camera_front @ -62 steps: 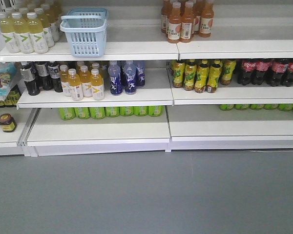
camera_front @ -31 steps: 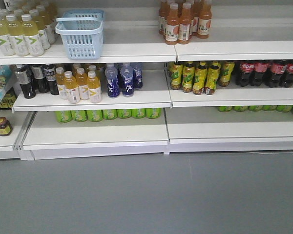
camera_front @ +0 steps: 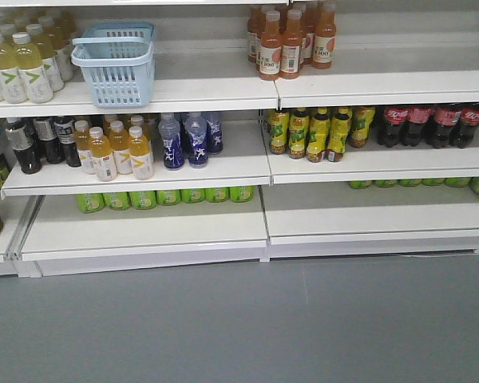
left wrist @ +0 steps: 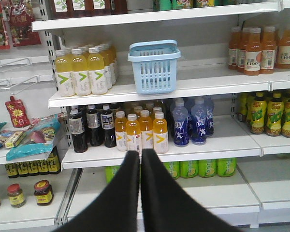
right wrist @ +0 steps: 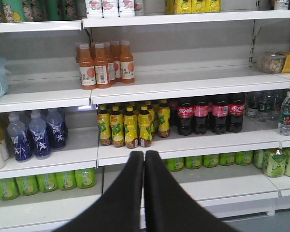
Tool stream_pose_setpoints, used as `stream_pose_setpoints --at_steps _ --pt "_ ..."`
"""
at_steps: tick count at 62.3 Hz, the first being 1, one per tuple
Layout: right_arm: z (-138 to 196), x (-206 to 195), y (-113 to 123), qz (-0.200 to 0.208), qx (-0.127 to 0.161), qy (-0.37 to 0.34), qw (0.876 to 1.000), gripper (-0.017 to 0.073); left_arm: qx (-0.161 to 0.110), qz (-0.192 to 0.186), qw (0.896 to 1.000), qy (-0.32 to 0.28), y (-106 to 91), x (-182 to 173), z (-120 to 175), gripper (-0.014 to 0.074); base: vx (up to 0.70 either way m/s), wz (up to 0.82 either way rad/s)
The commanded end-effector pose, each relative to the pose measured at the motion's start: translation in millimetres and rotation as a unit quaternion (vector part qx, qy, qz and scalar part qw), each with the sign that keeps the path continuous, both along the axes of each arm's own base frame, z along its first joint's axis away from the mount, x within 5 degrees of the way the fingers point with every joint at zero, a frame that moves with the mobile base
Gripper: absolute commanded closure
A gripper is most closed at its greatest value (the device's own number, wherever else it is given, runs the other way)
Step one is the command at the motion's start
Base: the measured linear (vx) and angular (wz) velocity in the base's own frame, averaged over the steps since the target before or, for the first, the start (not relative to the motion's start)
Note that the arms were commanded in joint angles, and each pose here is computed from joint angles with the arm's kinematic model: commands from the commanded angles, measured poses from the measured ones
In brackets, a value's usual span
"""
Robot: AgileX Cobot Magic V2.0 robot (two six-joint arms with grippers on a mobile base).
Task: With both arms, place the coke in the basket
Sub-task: 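Drive the base toward the shelf holding the light-blue basket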
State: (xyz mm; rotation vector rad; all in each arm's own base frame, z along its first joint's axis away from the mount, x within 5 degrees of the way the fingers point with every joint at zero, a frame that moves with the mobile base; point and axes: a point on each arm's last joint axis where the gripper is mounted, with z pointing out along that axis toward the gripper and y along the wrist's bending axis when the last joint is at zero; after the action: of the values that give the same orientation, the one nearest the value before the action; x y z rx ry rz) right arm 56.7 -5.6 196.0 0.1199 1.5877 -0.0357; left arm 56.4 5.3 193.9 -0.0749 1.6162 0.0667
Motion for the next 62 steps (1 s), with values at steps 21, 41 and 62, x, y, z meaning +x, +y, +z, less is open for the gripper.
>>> stream_pose_setpoints --at_steps 21,41,62 --pt "1.0 -0.5 -0.4 -0.004 -0.008 -0.034 0.999 0.0569 -0.003 -0.005 0.999 -0.036 -0.7 -0.4 2.3 0.0598 0.11 -0.04" --pt "0.9 -0.4 -0.4 -0.004 -0.008 -0.034 0.999 0.0569 -0.003 -0.005 0.999 -0.036 -0.7 -0.4 2.3 0.0598 0.10 -0.01" --pt "0.9 -0.4 -0.4 -0.004 -0.008 -0.034 0.999 0.0569 -0.003 -0.005 0.999 -0.036 -0.7 -0.4 2.3 0.0598 0.10 0.00"
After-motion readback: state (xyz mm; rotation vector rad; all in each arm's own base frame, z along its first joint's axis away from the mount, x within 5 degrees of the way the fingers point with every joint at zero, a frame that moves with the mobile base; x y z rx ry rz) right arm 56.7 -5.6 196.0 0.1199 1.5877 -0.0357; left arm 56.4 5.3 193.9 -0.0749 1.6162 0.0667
